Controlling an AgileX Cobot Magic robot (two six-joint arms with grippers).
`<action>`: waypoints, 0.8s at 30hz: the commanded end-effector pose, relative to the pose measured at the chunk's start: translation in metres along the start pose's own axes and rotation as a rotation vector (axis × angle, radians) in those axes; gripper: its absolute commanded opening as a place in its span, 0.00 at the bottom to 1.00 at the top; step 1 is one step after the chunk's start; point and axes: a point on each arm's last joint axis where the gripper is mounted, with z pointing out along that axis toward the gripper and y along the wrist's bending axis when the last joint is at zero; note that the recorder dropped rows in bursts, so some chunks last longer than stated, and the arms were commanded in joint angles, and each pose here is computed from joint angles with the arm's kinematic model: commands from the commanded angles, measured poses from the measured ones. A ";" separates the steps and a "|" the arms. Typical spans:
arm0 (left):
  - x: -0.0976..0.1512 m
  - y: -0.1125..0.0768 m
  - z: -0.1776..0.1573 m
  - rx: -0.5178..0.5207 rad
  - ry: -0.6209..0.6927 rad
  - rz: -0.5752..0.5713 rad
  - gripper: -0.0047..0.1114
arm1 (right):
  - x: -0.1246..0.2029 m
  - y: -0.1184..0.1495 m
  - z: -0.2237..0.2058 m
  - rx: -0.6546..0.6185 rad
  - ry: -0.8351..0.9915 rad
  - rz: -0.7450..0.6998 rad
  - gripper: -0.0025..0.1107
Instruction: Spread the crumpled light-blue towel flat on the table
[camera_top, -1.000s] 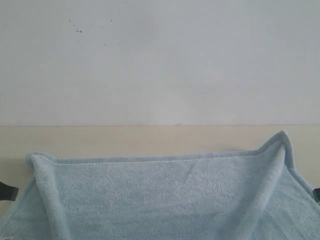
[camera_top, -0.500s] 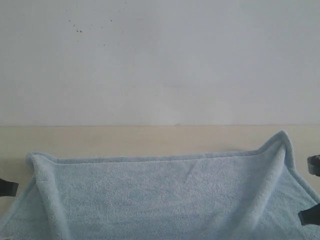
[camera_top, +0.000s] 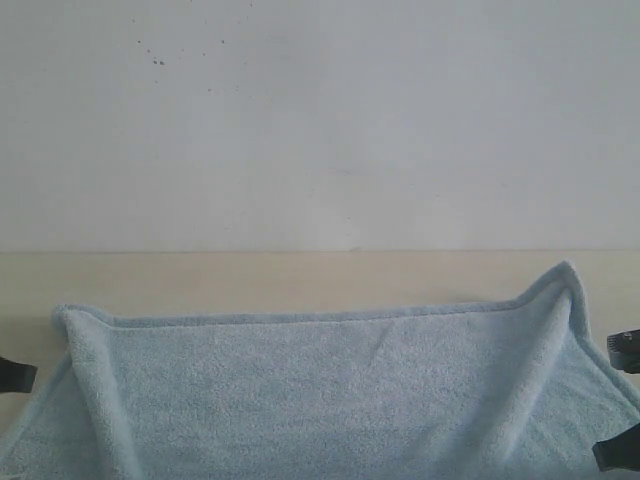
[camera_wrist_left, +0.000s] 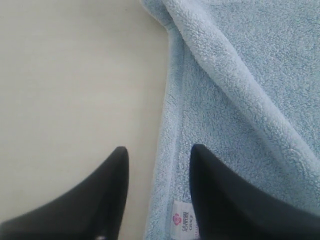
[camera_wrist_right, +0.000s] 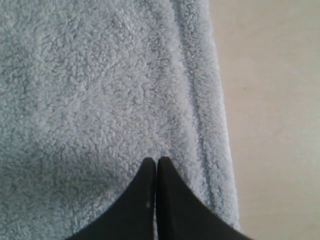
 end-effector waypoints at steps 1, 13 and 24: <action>0.001 -0.001 -0.001 0.009 0.000 -0.010 0.37 | 0.000 0.003 0.004 -0.017 -0.005 -0.026 0.02; 0.001 -0.002 -0.001 0.013 0.002 -0.001 0.37 | 0.020 -0.006 0.012 0.103 0.198 0.051 0.02; 0.001 -0.002 -0.001 0.023 -0.003 -0.008 0.37 | 0.033 -0.009 -0.006 0.119 0.205 0.065 0.02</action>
